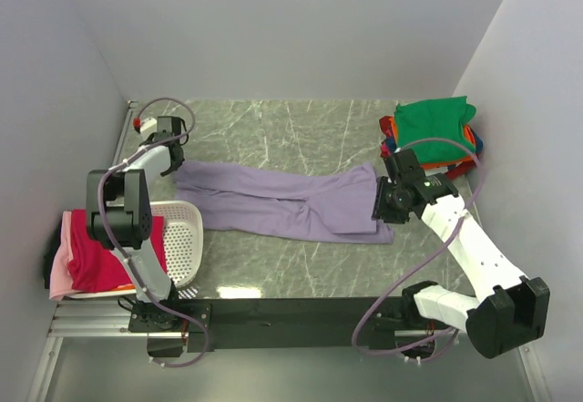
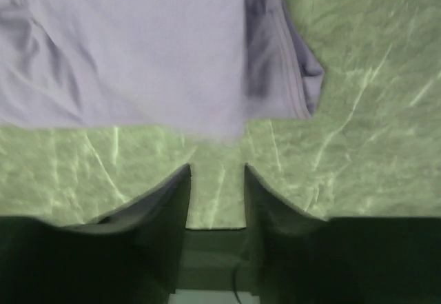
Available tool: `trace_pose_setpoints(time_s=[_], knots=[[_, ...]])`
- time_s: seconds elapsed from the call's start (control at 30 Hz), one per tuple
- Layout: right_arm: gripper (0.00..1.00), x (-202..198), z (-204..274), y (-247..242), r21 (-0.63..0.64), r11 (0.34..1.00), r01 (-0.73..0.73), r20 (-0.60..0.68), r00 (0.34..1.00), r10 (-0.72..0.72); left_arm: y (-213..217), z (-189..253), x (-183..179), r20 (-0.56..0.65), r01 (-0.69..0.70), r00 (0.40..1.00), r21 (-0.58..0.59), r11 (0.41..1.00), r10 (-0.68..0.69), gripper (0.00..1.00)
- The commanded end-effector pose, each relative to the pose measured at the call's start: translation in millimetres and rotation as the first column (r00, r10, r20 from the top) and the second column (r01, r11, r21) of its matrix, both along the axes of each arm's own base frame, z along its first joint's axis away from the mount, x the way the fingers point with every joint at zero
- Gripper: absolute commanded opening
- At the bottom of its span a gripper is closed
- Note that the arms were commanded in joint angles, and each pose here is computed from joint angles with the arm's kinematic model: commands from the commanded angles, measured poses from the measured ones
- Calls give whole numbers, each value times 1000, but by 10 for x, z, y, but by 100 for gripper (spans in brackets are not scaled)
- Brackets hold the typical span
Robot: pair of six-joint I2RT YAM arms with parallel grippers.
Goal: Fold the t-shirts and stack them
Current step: Fold the tshirt
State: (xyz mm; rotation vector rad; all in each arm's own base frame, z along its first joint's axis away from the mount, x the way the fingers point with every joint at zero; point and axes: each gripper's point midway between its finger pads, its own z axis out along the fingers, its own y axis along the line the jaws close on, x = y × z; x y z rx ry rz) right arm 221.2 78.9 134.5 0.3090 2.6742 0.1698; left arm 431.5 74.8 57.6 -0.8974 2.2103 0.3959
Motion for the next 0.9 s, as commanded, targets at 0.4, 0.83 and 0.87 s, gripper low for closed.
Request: trace_pose_setpoints(time_s=[0.4, 0.83, 0.87], knots=[[61, 951, 220, 392, 29, 998, -61, 201, 978, 54, -1201, 621, 451, 200, 252, 954, -132, 959, -223, 31], [59, 2147, -190, -41, -17, 998, 63, 223, 973, -58, -1705, 7, 311, 105, 351, 936, -256, 901, -335, 30], [59, 2187, -218, -78, -13, 998, 64, 218, 974, -59, -1692, -26, 293, 95, 347, 938, -253, 903, -334, 30]])
